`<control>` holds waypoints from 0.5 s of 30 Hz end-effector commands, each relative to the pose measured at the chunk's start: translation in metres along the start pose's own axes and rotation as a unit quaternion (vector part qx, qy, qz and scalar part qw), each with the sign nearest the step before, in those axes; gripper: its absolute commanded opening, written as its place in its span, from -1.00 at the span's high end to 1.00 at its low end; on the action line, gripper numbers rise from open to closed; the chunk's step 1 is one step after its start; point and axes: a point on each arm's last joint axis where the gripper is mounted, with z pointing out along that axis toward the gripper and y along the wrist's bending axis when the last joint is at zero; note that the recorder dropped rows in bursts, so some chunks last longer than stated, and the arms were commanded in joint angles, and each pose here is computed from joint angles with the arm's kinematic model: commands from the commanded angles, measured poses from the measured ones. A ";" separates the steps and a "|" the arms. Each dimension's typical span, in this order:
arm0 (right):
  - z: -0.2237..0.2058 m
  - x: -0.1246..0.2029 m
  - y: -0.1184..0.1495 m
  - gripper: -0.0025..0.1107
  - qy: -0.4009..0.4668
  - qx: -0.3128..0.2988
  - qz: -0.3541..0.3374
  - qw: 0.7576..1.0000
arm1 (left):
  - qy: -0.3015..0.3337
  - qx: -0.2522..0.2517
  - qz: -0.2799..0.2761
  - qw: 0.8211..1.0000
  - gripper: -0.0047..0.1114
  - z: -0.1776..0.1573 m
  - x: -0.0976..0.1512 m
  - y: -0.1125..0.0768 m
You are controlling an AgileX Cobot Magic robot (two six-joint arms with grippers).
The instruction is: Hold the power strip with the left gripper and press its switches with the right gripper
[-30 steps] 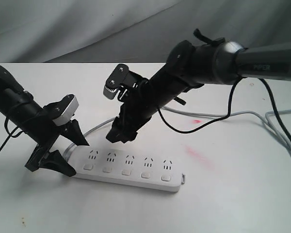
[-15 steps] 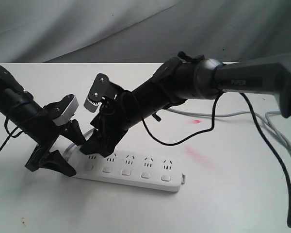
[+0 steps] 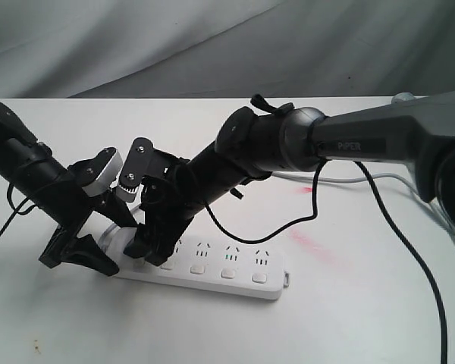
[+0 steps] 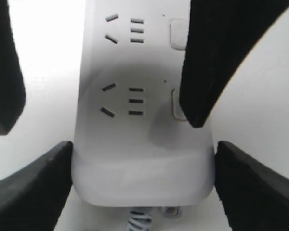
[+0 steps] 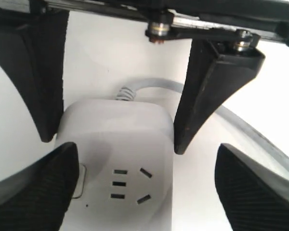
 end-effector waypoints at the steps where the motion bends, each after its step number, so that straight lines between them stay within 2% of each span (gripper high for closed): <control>1: 0.000 0.001 0.002 -0.31 0.005 -0.006 0.003 1.000 | -0.003 -0.001 0.006 1.000 0.31 0.000 -0.003 0.001; 15: 0.005 0.008 0.002 -0.31 0.023 -0.009 0.003 1.000 | -0.003 -0.001 0.006 1.000 0.31 0.000 -0.003 0.001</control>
